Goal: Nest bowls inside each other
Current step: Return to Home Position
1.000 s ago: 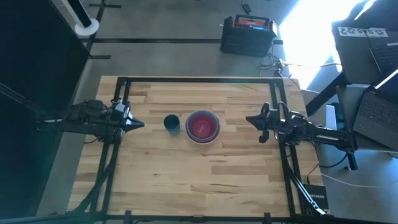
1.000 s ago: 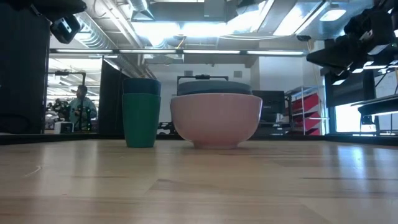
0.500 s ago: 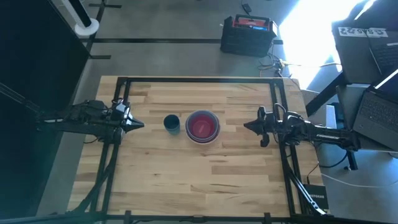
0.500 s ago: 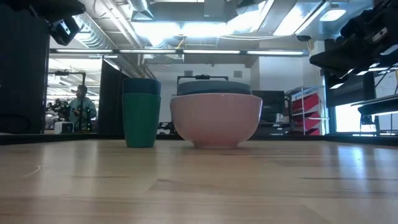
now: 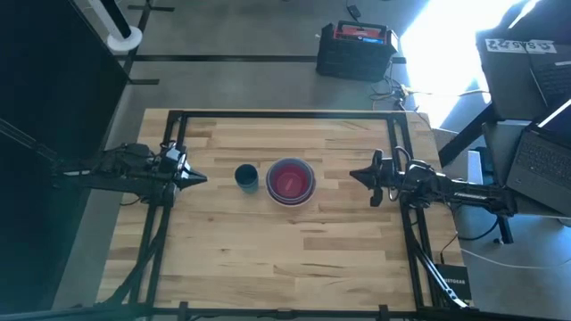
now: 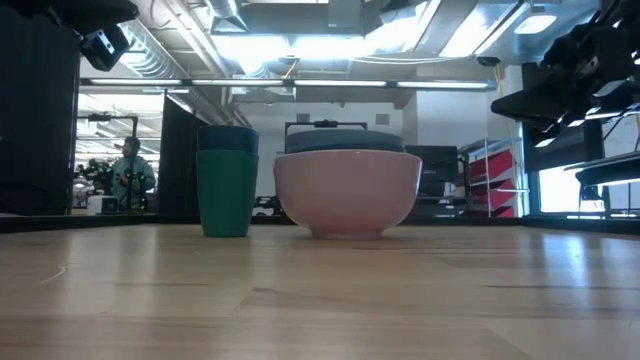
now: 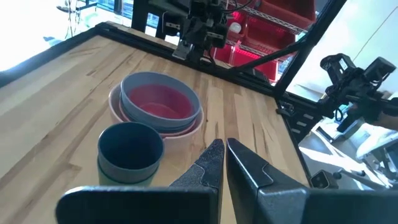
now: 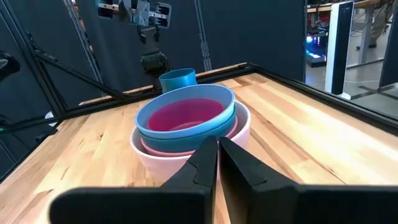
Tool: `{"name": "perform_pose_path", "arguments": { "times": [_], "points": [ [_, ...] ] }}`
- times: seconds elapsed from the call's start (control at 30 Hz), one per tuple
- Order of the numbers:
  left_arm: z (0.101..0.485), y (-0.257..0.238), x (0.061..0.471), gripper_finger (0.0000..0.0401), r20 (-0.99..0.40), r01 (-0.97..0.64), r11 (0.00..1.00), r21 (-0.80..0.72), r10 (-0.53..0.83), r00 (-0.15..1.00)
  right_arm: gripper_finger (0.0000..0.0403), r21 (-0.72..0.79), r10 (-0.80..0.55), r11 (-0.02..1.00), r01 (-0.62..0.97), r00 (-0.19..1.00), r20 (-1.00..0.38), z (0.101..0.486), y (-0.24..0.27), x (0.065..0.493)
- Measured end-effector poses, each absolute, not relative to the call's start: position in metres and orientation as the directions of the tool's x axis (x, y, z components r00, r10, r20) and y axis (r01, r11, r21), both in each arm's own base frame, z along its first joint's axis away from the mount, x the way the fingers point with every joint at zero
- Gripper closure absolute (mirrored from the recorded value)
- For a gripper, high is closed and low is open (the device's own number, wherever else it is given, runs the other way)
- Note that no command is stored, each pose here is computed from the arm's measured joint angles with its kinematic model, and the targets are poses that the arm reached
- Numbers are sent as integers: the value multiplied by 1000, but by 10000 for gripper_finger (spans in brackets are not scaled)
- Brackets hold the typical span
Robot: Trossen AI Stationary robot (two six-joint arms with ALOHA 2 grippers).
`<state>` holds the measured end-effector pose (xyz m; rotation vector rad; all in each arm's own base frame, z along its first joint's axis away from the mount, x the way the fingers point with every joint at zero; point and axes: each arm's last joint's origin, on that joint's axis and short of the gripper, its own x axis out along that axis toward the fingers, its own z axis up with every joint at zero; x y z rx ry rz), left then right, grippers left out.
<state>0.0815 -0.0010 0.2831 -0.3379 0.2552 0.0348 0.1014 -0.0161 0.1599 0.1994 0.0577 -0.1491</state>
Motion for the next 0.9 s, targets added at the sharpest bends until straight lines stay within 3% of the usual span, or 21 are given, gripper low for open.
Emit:
{"name": "perform_pose_path", "arguments": {
  "times": [0.27,0.67,0.9],
  "points": [
    [283,-1,82,401,-250,-71,949,-308,-8,968,402,193,-141,970,151,988,-64,161,-16,101],
    [283,-1,94,401,-53,0,958,-287,-16,998,402,191,-106,977,97,994,40,169,-11,97],
    [244,-3,111,401,71,87,956,-281,-70,995,402,192,-40,981,36,999,18,167,-5,97]
  ]
}}
